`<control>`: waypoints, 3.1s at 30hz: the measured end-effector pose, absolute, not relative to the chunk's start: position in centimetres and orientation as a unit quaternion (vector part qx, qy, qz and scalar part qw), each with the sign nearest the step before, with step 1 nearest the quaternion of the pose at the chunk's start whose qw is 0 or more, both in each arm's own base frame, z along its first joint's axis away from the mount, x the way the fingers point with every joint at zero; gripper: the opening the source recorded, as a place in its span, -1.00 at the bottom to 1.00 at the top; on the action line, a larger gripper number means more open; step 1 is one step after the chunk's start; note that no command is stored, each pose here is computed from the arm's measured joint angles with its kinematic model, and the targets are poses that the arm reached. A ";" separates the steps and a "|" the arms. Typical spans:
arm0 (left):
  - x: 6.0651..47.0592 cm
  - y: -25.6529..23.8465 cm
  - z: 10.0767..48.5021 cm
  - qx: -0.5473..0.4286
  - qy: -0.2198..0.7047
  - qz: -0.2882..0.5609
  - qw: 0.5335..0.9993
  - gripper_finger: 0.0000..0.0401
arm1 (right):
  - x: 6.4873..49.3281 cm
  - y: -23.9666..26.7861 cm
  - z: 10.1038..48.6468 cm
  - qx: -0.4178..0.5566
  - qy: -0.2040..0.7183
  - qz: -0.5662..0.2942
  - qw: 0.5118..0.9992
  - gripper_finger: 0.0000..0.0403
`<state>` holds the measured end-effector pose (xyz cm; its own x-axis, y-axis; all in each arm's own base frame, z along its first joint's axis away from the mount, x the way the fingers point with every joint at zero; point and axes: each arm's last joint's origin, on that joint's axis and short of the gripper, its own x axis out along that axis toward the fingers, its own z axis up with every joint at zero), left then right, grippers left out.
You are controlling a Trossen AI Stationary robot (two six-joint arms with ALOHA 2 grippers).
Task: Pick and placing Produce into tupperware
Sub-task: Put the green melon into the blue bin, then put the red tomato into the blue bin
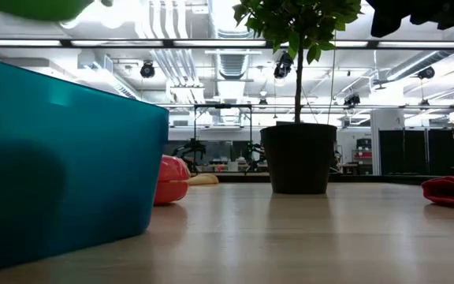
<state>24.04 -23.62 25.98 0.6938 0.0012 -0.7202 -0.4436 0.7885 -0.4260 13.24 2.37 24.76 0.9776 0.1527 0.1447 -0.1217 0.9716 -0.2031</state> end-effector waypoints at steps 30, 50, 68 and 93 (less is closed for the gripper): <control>22.4 -21.6 21.8 -0.311 0.464 0.223 0.799 -0.01 | 13.2 2.4 24.7 -0.097 -0.078 0.069 0.990 -0.36; 23.5 -21.2 22.4 -0.342 0.471 0.204 0.787 0.59 | 13.2 2.4 24.7 -0.101 -0.078 0.069 0.989 -0.36; 25.7 -15.9 27.2 -0.131 0.403 0.138 0.895 0.46 | 13.2 2.4 24.7 -0.101 -0.078 0.069 0.989 -0.36; 30.6 -11.1 23.0 0.085 0.516 0.006 0.852 0.67 | 13.2 2.4 24.8 -0.139 -0.087 0.064 0.984 -0.36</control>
